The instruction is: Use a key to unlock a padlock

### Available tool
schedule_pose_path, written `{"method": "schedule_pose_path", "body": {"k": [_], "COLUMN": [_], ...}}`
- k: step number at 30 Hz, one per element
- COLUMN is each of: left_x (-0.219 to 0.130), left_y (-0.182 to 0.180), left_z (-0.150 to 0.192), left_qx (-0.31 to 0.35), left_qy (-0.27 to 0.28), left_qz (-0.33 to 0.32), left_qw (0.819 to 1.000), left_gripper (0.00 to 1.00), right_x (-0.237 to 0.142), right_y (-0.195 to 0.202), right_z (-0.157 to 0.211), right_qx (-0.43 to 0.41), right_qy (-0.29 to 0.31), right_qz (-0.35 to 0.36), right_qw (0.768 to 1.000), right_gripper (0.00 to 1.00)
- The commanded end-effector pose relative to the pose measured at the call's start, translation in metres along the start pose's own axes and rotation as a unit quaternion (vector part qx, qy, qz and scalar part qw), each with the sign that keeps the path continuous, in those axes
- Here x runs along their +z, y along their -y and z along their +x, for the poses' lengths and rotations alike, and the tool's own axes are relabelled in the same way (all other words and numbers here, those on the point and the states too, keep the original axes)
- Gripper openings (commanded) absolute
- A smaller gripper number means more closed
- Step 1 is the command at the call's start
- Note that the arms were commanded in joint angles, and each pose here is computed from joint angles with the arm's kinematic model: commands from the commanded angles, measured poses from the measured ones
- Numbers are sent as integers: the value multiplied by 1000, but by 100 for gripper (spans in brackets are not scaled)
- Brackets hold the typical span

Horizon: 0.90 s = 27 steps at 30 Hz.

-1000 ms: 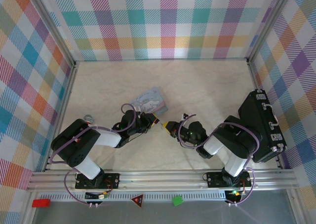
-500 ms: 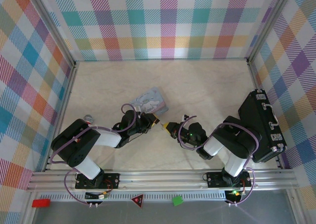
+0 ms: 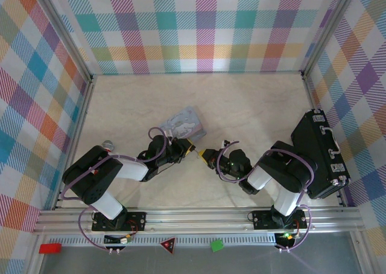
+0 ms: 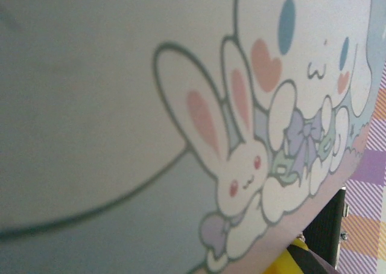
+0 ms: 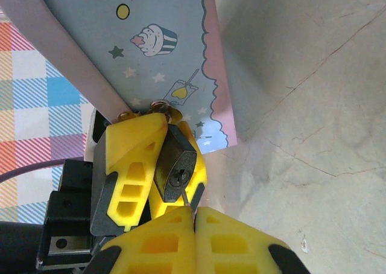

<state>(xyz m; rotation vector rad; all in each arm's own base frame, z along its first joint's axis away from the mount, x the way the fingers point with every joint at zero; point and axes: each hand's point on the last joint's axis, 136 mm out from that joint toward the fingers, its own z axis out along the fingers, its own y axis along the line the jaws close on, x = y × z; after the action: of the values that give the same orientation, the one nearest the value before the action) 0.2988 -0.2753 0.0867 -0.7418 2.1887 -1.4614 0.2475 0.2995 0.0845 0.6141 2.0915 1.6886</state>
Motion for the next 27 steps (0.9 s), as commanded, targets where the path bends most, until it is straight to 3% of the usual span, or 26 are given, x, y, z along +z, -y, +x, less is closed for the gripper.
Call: {"method": "schedule_pose_path", "body": {"k": [1,27], "left_x": [-3,-16], "left_y": [24,42], "left_z": [9,16], "left_qx": [-4,-1], "left_qy": [-12,-7], "left_qz": [47,70], "left_qw": [999,998], "left_gripper": [6,6], "right_x": [5,6], "right_y": [-17,-18], "right_z": [-1,-1], "right_qx": [-2,19], "right_qy": [1,4], "right_qz": [-31,-33], "right_qw": [1000,999], "right_gripper": [0,0]}}
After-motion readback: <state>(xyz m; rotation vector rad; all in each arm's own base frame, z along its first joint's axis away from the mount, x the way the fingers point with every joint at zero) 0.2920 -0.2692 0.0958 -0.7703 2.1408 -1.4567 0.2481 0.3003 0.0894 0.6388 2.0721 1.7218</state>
